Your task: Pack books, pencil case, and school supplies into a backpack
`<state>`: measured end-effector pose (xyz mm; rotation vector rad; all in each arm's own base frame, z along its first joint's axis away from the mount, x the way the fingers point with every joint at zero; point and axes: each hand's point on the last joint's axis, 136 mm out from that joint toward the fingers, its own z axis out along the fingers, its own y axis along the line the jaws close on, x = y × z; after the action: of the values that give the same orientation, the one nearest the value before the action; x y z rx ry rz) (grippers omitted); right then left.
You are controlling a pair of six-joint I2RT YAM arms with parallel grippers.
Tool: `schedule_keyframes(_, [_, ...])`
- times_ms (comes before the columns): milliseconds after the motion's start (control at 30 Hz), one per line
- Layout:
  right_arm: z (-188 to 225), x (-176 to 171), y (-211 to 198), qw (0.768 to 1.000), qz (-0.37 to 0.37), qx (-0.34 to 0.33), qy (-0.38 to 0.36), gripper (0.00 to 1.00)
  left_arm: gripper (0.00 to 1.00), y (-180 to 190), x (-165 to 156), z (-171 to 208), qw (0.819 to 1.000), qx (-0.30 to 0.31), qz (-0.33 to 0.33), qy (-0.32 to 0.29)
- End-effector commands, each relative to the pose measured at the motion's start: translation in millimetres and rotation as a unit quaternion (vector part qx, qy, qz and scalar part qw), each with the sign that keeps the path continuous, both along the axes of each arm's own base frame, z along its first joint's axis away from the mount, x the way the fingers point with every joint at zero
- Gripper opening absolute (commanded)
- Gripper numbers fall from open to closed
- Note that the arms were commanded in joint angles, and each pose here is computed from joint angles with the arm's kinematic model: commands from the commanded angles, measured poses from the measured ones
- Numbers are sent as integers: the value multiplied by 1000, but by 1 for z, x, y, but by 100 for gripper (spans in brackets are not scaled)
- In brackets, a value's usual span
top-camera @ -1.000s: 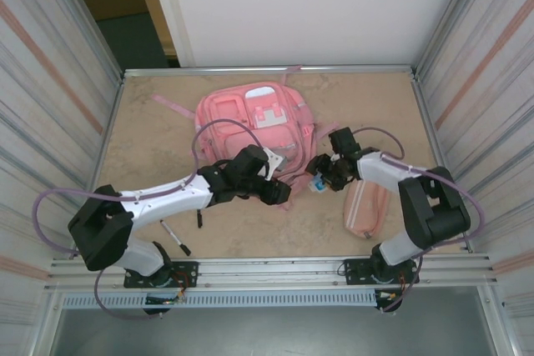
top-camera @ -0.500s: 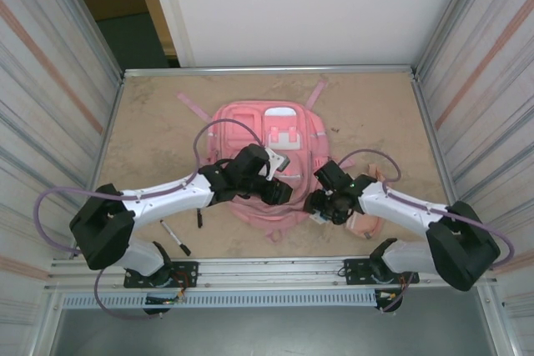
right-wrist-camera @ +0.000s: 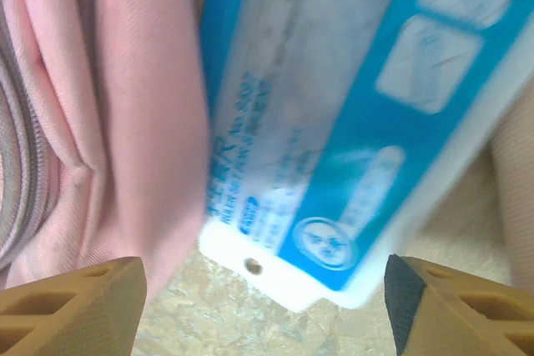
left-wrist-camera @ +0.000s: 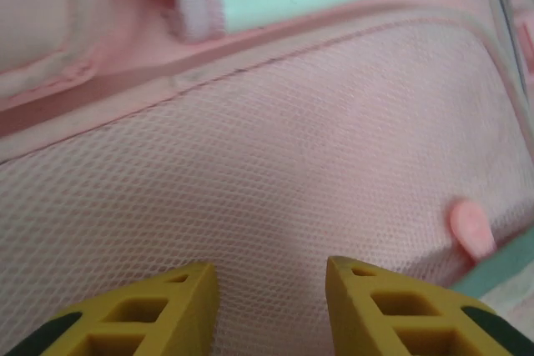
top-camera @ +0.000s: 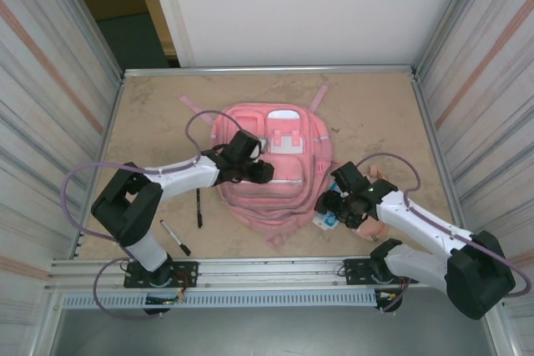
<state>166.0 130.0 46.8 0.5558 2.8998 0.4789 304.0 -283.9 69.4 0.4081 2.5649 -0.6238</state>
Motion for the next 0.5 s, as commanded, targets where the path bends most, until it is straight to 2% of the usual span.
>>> schedule_keyframes(0, [10, 5, -6, 1000, -9, 8, -7, 75, 39, 52, 30, -26, 995, 50, 85, 9])
schedule_keyframes(133, [1, 7, -14, 1000, -19, 5, 5, 72, 39, 70, 51, -19, 994, 51, 99, 3])
schedule_keyframes(333, [-3, 25, -5, 999, -37, 22, -4, 62, 40, 49, 57, 14, 997, -20, 80, 2])
schedule_keyframes(400, [2, 33, 2, 998, -47, 32, -5, 62, 40, 38, 51, 30, 996, -49, 70, 0])
schedule_keyframes(467, [5, 40, 7, 997, -67, 31, -10, 66, 40, 23, 41, 50, 997, -63, 41, -16])
